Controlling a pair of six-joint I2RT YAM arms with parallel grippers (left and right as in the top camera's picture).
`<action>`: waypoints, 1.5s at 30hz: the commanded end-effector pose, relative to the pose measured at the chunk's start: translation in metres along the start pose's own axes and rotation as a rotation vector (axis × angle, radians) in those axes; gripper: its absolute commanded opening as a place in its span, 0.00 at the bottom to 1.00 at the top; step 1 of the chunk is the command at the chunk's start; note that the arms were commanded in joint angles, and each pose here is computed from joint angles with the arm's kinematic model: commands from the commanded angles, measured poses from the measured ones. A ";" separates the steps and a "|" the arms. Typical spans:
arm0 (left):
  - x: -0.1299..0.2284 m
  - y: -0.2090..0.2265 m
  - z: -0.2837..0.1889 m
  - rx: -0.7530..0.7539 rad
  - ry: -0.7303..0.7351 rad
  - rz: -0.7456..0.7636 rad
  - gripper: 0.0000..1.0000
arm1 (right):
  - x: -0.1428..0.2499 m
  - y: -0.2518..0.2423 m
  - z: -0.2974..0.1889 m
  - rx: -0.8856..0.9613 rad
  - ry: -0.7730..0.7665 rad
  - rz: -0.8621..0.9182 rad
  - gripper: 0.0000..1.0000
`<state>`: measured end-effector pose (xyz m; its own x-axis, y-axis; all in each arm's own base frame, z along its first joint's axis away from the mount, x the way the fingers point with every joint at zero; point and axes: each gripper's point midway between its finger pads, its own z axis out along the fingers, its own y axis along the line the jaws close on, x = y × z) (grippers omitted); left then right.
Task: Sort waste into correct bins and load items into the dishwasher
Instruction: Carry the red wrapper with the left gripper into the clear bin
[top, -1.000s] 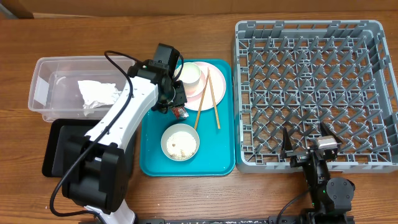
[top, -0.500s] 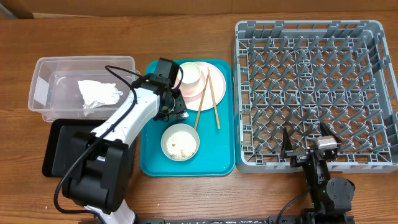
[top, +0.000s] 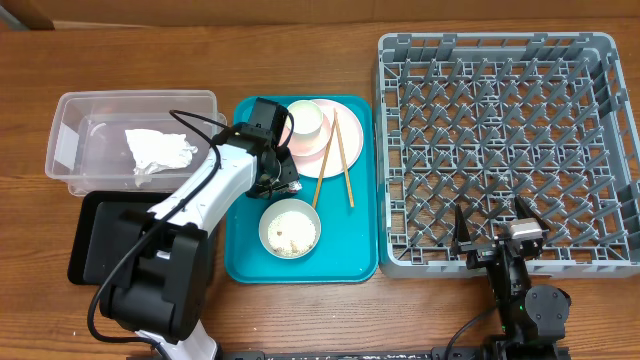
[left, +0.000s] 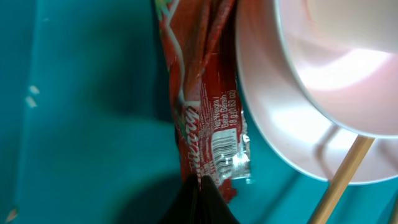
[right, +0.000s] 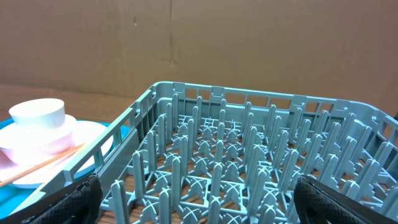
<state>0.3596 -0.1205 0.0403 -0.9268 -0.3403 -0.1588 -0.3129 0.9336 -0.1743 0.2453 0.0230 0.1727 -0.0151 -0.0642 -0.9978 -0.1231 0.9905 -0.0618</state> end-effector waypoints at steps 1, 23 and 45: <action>-0.038 -0.014 -0.042 0.055 -0.099 0.016 0.04 | 0.001 0.001 0.000 -0.007 -0.006 0.002 1.00; -0.095 0.134 -0.112 -0.268 -0.166 -0.265 0.04 | 0.001 0.001 0.000 -0.007 -0.006 0.002 1.00; -0.101 0.141 -0.091 -0.251 -0.211 -0.258 0.21 | 0.001 0.001 0.000 -0.007 -0.006 0.002 1.00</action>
<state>0.3758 0.0507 0.0881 -0.7709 -0.5740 -0.2759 -0.6032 0.7971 0.0270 0.2453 0.0230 0.1727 -0.0151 -0.0642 -0.9978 -0.1235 0.9904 -0.0618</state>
